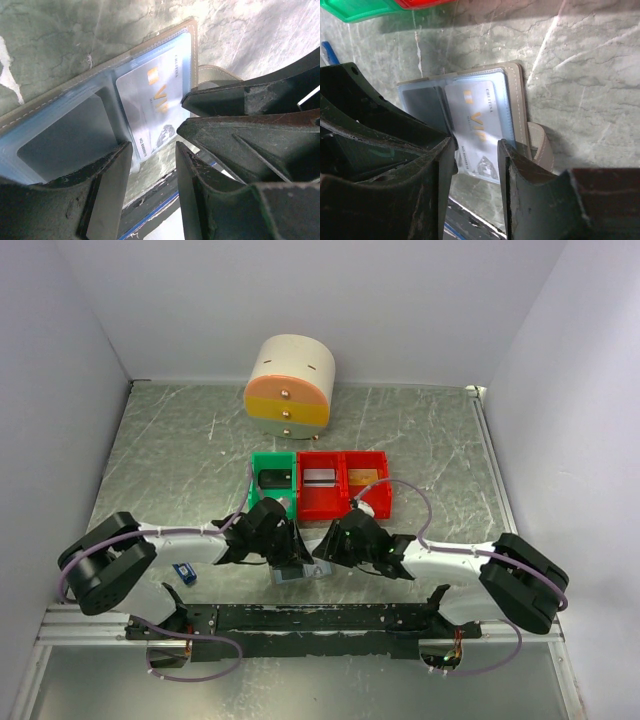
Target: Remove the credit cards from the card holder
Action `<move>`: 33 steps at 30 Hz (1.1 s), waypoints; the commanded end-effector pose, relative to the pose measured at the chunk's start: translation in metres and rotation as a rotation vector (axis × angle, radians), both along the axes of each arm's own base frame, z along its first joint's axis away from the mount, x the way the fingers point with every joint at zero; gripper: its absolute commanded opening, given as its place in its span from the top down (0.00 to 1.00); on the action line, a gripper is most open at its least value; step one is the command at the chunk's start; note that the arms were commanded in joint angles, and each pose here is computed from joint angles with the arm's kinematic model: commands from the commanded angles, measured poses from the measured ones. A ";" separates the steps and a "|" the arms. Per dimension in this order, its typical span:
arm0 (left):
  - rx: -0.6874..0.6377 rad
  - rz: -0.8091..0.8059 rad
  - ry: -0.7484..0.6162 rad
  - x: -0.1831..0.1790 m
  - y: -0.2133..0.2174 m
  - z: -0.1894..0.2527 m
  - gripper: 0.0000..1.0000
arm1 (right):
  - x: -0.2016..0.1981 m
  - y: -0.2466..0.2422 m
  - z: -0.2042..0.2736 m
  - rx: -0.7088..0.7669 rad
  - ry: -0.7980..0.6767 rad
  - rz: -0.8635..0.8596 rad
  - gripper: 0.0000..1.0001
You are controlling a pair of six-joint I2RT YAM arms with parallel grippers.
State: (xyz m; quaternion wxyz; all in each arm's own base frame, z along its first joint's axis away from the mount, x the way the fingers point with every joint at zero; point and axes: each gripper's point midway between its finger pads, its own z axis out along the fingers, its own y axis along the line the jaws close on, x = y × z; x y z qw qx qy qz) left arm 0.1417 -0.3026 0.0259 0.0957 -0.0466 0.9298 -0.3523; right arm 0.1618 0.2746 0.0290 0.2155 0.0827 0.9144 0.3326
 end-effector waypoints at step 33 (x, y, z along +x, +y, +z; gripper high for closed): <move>-0.001 0.025 -0.036 0.001 0.006 -0.006 0.61 | -0.001 -0.007 0.005 -0.066 -0.023 0.067 0.73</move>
